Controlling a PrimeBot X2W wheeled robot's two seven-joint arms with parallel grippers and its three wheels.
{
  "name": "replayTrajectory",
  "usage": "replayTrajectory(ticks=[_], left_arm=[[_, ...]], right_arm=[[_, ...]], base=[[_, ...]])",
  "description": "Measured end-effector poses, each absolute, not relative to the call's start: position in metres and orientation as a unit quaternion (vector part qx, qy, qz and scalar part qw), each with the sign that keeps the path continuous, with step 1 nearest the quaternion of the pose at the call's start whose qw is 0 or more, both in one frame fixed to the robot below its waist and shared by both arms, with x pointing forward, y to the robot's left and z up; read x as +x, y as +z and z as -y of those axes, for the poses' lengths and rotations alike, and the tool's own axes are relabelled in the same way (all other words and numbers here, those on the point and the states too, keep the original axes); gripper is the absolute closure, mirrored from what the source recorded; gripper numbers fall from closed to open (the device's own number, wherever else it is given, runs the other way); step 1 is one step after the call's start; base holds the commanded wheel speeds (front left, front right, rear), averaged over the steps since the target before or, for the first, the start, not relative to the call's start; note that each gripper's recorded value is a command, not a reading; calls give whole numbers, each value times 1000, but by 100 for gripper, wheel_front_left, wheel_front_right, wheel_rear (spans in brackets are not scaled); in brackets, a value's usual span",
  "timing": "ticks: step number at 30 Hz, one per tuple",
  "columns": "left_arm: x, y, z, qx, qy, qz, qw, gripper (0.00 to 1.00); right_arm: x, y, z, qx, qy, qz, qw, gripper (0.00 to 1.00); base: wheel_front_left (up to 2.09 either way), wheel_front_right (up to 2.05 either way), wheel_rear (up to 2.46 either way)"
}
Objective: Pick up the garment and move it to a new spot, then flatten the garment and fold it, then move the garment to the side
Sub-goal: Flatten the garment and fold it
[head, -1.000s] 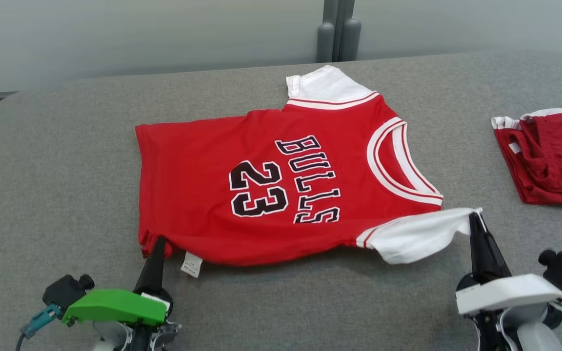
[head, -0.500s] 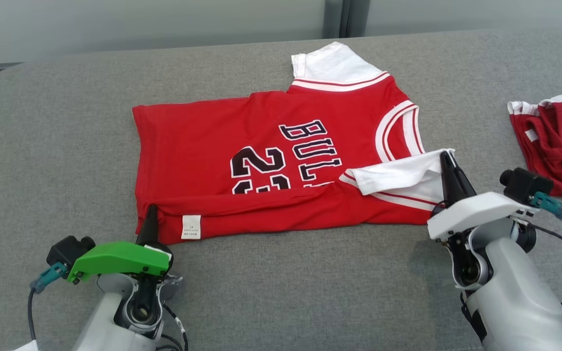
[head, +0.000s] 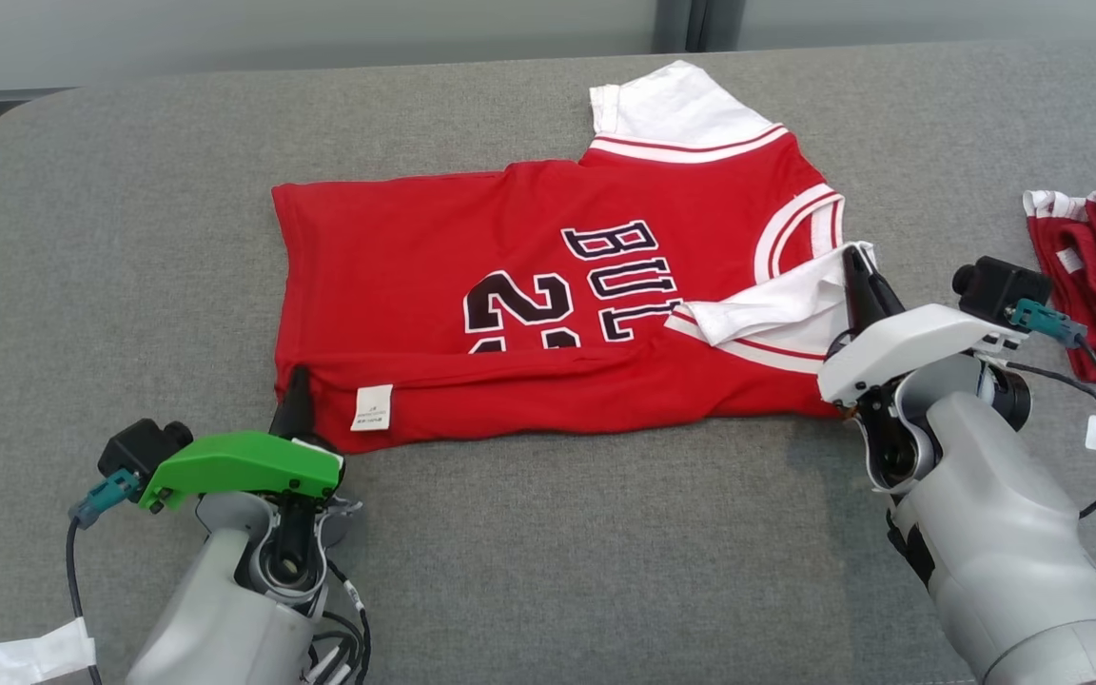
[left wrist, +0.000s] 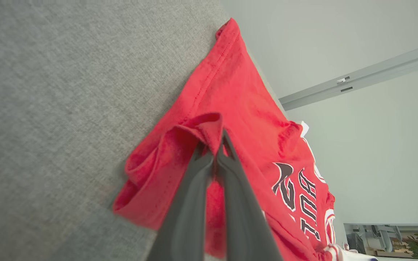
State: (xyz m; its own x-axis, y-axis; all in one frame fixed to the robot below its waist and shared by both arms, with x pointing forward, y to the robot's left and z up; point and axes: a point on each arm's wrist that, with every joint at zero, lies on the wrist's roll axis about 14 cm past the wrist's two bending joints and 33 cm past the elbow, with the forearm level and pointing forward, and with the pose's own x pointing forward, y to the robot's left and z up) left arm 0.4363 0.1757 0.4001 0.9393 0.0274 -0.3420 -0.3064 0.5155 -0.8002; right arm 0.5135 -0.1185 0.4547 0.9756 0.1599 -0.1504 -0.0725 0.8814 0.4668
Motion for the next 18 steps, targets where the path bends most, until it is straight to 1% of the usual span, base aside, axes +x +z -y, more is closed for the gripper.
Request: replayTrajectory(ticks=[1,6,11,14,18], left_arm=[[438,401,-175,-481,96,-143,859,0],[444,408,-173,-481,88,-129,862,0],[448,417,-172,-485,80,-114,864,0],[444,420,-173,-483,75,-107,866,0],[434,419,-186,-471,79,-98,873,0]], right_arm=[[515,455,117,237,61,-95,965,0],[526,458,106,239,71,-99,963,0],[532,470,94,246,88,-88,961,0],[535,481,92,250,97,-72,961,0],[543,510,102,250,101,-27,963,0]], base=[[0,0,0],[0,0,0],[0,0,0],[0,0,0],[0,0,0]])
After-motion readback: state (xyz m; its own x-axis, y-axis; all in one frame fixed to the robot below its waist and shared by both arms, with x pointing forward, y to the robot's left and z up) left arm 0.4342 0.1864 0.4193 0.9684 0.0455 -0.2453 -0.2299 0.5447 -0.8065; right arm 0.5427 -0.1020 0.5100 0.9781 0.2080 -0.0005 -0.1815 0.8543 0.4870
